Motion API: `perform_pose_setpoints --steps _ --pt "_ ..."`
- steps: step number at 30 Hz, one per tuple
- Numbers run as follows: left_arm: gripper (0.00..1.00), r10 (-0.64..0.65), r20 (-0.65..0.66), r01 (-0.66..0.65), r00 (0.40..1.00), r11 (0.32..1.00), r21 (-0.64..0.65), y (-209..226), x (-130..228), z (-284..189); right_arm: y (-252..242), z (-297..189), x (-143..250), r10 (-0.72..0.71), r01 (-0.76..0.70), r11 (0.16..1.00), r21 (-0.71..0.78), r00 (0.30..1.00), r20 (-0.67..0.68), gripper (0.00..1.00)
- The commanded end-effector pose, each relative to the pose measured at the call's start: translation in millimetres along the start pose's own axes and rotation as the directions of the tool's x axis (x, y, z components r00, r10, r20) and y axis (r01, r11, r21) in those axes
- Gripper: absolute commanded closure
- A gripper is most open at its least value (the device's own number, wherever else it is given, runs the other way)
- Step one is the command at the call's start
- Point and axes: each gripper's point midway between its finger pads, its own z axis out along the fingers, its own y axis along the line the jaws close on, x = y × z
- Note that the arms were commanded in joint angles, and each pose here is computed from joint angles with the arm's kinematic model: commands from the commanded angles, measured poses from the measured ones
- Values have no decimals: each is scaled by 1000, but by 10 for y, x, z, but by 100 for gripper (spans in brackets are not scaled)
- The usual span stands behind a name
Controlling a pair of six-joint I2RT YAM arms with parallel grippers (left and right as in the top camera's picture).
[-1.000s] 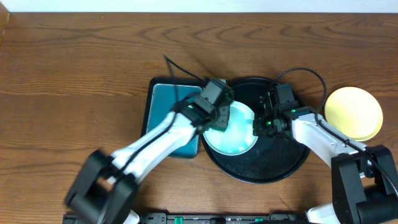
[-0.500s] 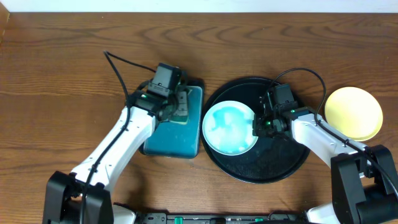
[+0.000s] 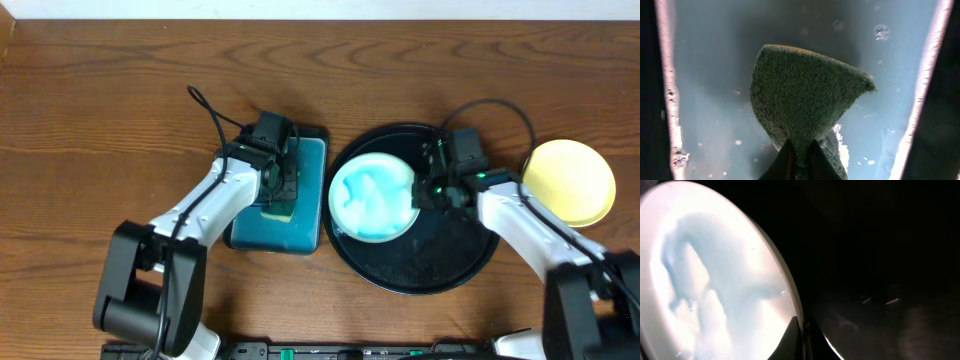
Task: Clean dirty plates on tray and stack at the side
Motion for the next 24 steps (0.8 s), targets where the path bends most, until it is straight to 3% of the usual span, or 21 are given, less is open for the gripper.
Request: perform_pose_setpoints --steps 1,5,8,15,24 --pt "92 13 -32 -14 999 1000 -14 44 63 92 -88 -388 -417 -73 57 993 99 983 168 99" --pt "83 14 -36 -14 999 1000 -16 47 69 109 -279 -599 -500 -128 75 969 234 967 219 99" --pt "67 14 -36 -14 999 1000 -16 47 68 108 -369 -759 -563 -184 99 943 319 951 249 99" --pt "60 -5 7 5 1000 1000 -17 103 -25 -12 -427 -1157 -701 -307 121 862 492 898 316 99" --pt "49 -77 147 76 986 997 13 297 -250 -507 -365 -1472 -777 -486 168 695 699 827 284 99"
